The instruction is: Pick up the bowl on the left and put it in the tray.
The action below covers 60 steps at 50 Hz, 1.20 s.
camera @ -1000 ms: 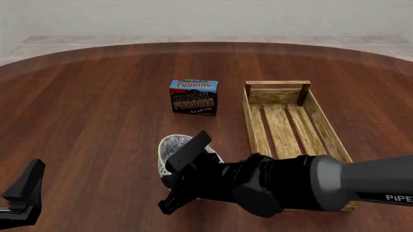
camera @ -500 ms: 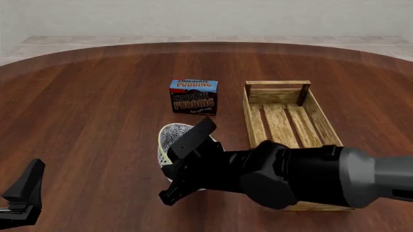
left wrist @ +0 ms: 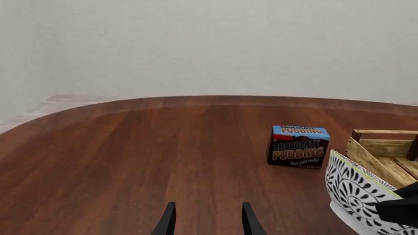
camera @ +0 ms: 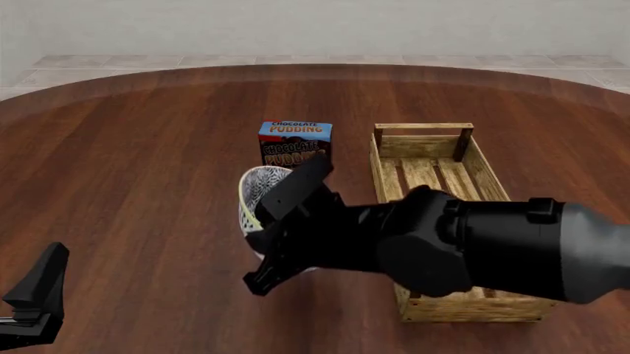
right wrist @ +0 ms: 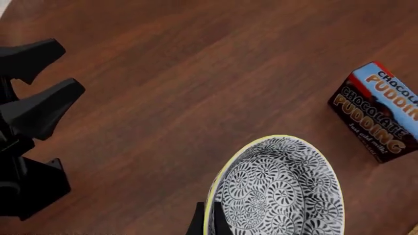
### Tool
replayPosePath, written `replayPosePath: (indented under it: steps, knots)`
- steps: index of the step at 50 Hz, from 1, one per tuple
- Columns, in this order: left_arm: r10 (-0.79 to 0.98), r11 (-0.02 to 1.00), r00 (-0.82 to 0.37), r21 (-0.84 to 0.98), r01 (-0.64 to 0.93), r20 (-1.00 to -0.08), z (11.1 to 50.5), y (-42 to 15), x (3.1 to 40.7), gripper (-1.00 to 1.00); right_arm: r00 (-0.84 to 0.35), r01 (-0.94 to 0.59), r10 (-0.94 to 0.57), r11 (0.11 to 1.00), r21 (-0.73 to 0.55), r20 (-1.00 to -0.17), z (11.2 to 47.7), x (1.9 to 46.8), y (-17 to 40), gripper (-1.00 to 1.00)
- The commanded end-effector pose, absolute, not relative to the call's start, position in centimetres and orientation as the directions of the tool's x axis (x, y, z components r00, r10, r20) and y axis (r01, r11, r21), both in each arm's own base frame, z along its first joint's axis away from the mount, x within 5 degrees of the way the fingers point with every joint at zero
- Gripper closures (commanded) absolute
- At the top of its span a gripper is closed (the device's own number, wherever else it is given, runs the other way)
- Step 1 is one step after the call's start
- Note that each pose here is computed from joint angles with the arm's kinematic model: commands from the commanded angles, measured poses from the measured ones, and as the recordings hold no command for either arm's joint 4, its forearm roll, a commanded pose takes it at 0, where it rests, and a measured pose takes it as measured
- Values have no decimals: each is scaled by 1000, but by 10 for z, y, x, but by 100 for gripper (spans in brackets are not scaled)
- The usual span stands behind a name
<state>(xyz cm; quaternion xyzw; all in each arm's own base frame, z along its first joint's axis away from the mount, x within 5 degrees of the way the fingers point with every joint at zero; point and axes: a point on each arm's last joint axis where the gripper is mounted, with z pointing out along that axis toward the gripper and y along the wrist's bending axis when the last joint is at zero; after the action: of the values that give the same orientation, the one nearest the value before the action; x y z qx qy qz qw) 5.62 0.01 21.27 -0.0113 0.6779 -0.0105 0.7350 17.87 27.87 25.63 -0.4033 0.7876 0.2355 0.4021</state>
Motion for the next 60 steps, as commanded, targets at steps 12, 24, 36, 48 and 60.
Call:
replayPosePath:
  steps: [12, 24, 36, 48, 60]
  knots:
    - [-34, 999, 77, -34, -2, -996, 212, 0, 56, -100, -288, -834, -484, 551, -31, -826, 274, 188, 272, 100]
    - [-35, 999, 73, -35, -1, -997, 212, 0, 56, -100, -281, -831, -500, 554, -54, -819, 276, 193, 267, 100]
    - [-36, 999, 72, -36, 0, -997, 212, 0, 56, -100, -256, -836, -549, 539, -102, -796, 274, 200, 263, 100]
    - [-37, 999, 73, -37, 1, -997, 212, 0, 56, -100, -241, -842, -592, 521, -137, -769, 269, 206, 262, 100]
    - [-36, 999, 72, -36, 5, -997, 212, 0, 56, -100, -214, -841, -622, 510, -182, -753, 270, 214, 255, 100]
